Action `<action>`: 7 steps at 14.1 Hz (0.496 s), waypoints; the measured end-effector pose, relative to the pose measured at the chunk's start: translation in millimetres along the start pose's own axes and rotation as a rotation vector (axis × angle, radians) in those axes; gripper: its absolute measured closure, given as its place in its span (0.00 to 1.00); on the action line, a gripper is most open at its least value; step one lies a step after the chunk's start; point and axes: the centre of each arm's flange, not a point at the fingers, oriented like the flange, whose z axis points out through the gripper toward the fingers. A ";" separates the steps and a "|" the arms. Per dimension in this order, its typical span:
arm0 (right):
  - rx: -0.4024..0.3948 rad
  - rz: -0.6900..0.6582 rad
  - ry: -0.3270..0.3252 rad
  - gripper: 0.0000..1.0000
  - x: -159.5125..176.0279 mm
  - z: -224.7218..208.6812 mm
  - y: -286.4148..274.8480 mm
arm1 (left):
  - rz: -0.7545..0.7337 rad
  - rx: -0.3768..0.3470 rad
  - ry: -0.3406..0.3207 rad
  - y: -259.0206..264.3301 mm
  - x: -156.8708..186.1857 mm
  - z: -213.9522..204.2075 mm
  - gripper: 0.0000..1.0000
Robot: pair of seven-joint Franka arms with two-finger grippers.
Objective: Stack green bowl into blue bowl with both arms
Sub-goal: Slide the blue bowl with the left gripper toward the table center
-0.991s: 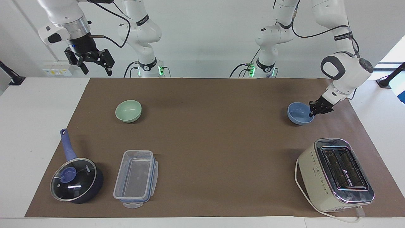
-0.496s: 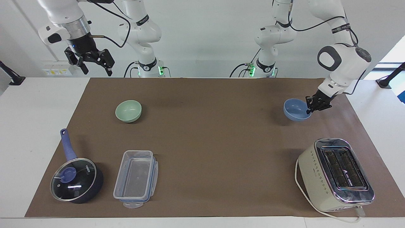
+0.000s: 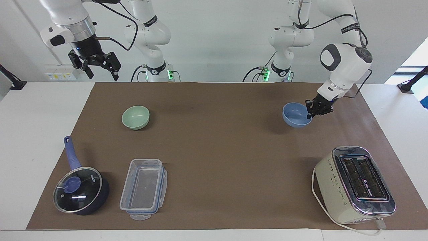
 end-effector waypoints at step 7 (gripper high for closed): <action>0.000 0.000 0.000 0.00 0.0 0.0 0.0 | -0.052 -0.008 -0.016 114.5 3.9 23.4 0.96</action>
